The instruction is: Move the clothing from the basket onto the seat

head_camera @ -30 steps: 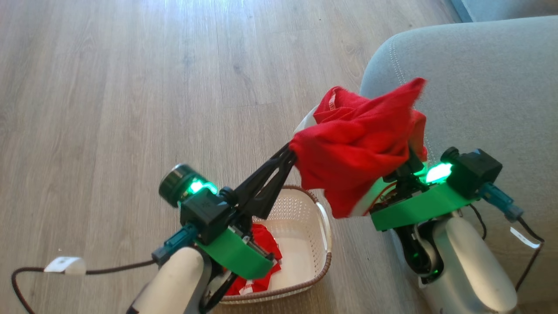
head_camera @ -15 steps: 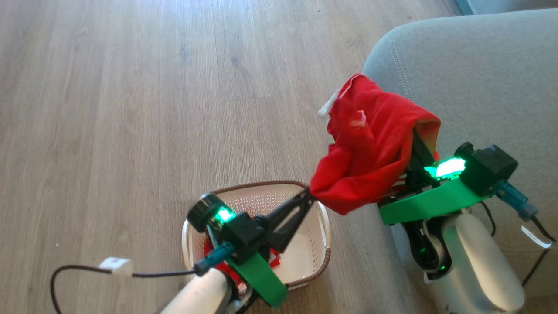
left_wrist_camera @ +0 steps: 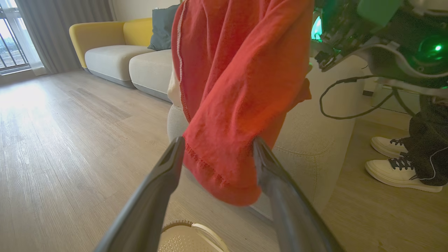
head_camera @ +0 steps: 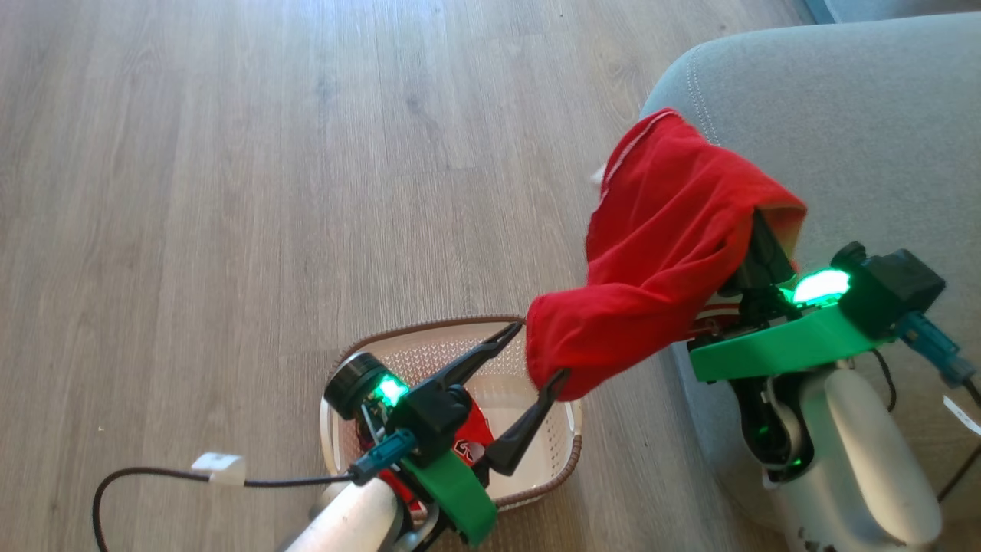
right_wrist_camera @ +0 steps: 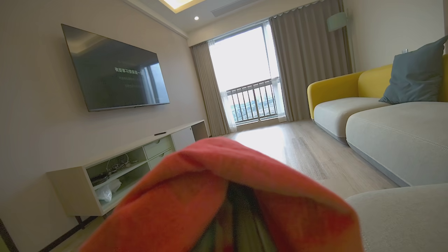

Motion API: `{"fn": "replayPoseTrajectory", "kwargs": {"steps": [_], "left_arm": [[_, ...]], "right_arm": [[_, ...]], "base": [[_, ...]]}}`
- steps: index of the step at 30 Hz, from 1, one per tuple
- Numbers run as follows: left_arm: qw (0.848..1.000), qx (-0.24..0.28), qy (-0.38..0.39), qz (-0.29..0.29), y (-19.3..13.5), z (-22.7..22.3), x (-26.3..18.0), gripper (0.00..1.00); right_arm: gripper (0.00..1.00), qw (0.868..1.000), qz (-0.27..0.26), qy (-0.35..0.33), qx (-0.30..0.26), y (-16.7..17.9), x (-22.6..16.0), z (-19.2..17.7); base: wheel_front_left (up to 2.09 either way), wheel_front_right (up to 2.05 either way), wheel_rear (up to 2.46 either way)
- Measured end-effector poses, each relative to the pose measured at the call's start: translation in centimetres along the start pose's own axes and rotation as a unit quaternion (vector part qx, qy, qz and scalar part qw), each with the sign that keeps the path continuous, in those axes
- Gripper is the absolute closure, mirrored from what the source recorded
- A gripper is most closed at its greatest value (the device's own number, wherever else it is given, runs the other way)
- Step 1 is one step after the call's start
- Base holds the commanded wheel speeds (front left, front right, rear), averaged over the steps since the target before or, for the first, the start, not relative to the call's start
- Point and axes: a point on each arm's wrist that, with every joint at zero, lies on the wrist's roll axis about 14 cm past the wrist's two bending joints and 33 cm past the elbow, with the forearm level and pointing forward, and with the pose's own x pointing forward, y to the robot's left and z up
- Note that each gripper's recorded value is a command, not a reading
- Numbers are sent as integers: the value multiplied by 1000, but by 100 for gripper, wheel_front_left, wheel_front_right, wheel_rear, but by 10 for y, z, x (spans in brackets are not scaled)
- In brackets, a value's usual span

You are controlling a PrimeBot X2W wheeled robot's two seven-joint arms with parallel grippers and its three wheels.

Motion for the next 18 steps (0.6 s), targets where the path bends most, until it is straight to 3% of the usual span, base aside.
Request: {"fn": "replayPoseTrajectory", "kwargs": {"steps": [8, 18], "left_arm": [[1000, 3, 5, 20, 10, -2, -5, 0], [996, -17, 10, 91, 36, -9, -24, 0]], "right_arm": [[100, 1000, -6, -15, -12, -5, 1, 11], [100, 999, -28, -11, -17, -17, -12, 11]], "base": [[0, 0, 0], [0, 0, 0]]}}
